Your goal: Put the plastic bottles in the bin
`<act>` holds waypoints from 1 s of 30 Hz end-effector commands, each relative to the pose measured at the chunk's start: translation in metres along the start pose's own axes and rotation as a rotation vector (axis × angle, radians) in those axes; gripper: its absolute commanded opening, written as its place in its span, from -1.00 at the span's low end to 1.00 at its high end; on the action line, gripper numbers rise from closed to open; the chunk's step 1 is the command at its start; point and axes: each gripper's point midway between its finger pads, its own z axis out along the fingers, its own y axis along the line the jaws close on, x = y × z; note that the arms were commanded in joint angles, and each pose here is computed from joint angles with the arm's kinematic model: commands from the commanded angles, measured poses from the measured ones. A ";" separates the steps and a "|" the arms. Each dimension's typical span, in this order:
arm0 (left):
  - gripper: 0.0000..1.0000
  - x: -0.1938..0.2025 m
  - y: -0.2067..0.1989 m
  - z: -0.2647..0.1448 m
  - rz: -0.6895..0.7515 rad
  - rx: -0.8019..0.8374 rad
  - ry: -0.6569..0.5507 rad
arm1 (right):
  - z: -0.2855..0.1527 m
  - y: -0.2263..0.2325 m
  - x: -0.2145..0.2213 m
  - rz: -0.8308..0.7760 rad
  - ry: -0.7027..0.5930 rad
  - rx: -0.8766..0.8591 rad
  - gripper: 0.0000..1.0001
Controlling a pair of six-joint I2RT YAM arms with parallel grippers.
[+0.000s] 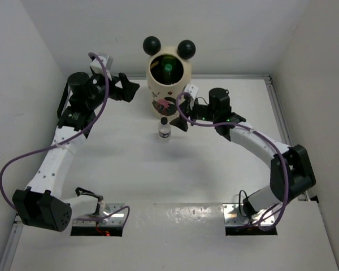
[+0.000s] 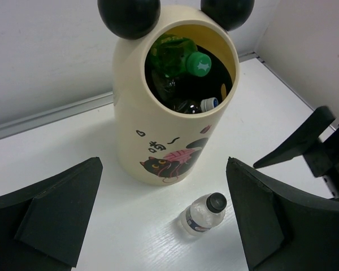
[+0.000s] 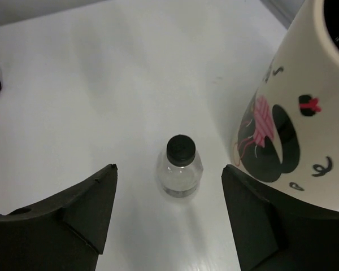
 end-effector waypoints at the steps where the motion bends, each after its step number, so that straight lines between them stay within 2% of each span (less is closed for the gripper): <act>1: 0.98 -0.005 -0.002 0.001 0.013 0.004 -0.020 | 0.010 0.001 -0.005 -0.066 -0.038 -0.005 0.46; 14: 0.98 -0.001 0.003 0.011 0.016 -0.010 0.019 | 0.052 0.012 0.036 -0.006 -0.009 -0.074 0.45; 20: 0.98 0.005 0.006 0.013 0.018 -0.022 0.036 | 0.067 0.004 0.045 -0.002 -0.010 -0.072 0.31; 22: 0.98 0.005 0.010 0.012 0.018 -0.031 0.035 | 0.073 0.000 0.050 0.000 -0.009 -0.066 0.14; 26: 0.98 0.004 0.012 0.012 0.027 -0.040 0.034 | 0.079 -0.005 0.051 0.000 -0.022 -0.050 0.14; 30: 0.98 0.007 0.012 0.012 0.033 -0.040 0.043 | 0.084 -0.006 0.046 -0.015 -0.039 -0.040 0.55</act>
